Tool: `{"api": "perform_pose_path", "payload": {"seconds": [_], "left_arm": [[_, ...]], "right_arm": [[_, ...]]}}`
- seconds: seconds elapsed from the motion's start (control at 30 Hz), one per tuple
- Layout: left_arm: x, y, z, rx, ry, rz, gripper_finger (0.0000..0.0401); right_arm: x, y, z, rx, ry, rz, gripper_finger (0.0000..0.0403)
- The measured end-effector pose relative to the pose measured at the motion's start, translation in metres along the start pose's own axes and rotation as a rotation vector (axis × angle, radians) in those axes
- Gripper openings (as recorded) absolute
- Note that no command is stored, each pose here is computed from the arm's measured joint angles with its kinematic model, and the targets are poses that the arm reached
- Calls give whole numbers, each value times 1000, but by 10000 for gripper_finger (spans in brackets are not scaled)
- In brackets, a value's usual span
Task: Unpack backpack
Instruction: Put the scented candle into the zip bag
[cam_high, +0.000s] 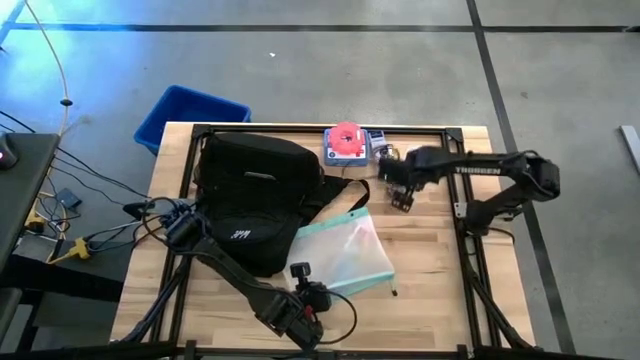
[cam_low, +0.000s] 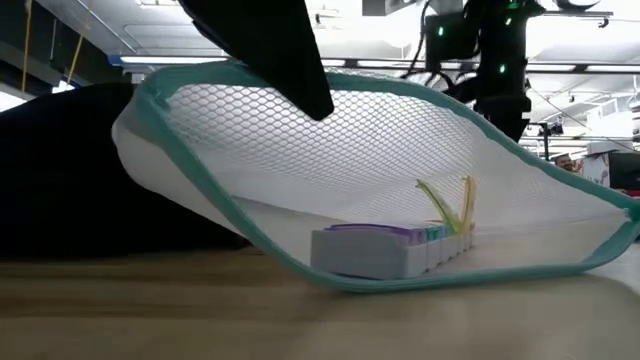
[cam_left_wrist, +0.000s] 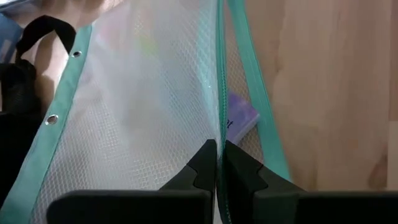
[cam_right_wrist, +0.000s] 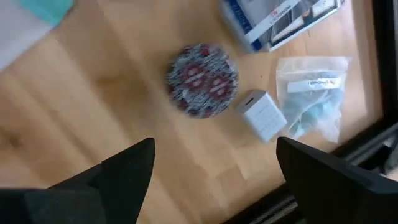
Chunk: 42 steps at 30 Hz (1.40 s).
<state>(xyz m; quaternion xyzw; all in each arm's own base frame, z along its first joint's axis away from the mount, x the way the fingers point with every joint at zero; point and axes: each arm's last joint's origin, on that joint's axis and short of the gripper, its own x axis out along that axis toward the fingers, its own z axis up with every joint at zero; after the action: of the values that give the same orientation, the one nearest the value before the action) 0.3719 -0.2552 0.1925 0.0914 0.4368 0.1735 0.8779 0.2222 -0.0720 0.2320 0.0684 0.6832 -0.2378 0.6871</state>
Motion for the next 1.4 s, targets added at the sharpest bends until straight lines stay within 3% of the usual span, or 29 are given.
{"api": "perform_pose_path", "payload": {"seconds": [0.23, 0.67, 0.87, 1.07, 1.4], "left_arm": [[3, 3, 2, -2, 4, 4, 0], [6, 5, 4, 10, 15, -6, 0], [6, 4, 5, 17, 4, -15, 0], [5, 3, 4, 36, 4, -20, 0], [-2, -4, 0, 45, -12, -26, 0]], "right_arm": [[11, -30, 5, 8, 18, 98, 320], [14, -30, 20, -18, -112, 156, 382], [36, -25, 32, 5, -47, 153, 389], [65, -23, 35, 22, 115, 70, 390], [78, -17, 42, 61, 126, 83, 384]]}}
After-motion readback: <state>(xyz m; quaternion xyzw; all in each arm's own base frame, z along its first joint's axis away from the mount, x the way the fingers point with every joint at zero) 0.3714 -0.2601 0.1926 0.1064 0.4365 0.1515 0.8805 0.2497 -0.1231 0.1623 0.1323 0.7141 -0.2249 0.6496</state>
